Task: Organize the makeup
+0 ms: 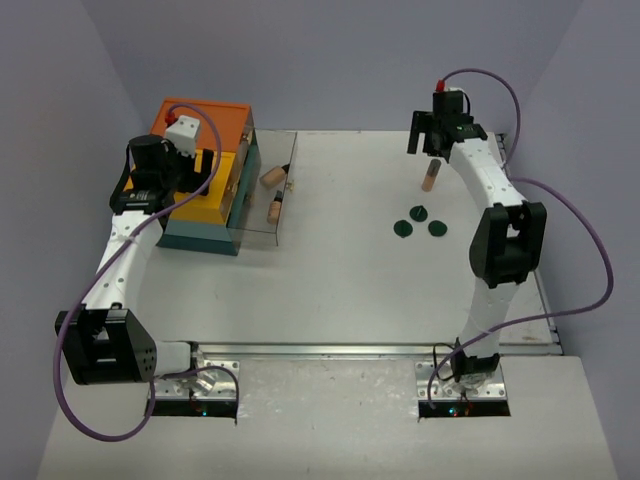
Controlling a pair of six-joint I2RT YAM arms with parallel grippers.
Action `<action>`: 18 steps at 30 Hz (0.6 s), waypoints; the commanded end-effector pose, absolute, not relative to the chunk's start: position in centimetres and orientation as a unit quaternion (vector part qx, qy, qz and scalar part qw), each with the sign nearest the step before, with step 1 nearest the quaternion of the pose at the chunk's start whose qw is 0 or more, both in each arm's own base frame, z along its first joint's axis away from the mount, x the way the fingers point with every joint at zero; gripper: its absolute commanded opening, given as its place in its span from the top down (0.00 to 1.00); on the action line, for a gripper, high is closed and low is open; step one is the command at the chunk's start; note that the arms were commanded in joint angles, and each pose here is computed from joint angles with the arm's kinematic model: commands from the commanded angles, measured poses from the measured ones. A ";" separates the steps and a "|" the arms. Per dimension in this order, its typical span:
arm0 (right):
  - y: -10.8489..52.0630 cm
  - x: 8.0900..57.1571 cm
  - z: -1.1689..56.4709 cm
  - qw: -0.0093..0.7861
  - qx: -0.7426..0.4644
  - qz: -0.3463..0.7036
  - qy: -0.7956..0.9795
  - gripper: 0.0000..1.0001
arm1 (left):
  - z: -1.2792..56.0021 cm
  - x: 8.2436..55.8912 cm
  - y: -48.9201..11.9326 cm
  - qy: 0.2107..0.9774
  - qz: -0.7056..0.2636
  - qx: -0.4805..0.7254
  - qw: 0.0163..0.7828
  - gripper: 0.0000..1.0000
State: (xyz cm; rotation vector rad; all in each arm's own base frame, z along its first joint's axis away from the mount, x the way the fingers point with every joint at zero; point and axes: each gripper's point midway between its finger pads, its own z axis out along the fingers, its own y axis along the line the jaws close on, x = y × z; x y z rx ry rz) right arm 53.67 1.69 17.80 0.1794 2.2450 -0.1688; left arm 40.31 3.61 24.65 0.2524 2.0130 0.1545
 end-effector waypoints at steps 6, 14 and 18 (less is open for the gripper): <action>-1.9 59.3 14.4 0.432 0.081 -0.114 0.891 0.05 | 25.6 40.9 4.9 0.832 0.095 0.104 0.537 0.17; -1.9 58.9 10.7 0.416 0.079 -0.101 0.900 0.19 | 25.0 41.3 4.6 0.835 0.083 0.106 0.533 0.16; -1.7 57.3 10.6 0.424 0.081 -0.094 0.897 0.24 | 24.8 41.5 4.4 0.837 0.077 0.105 0.532 0.16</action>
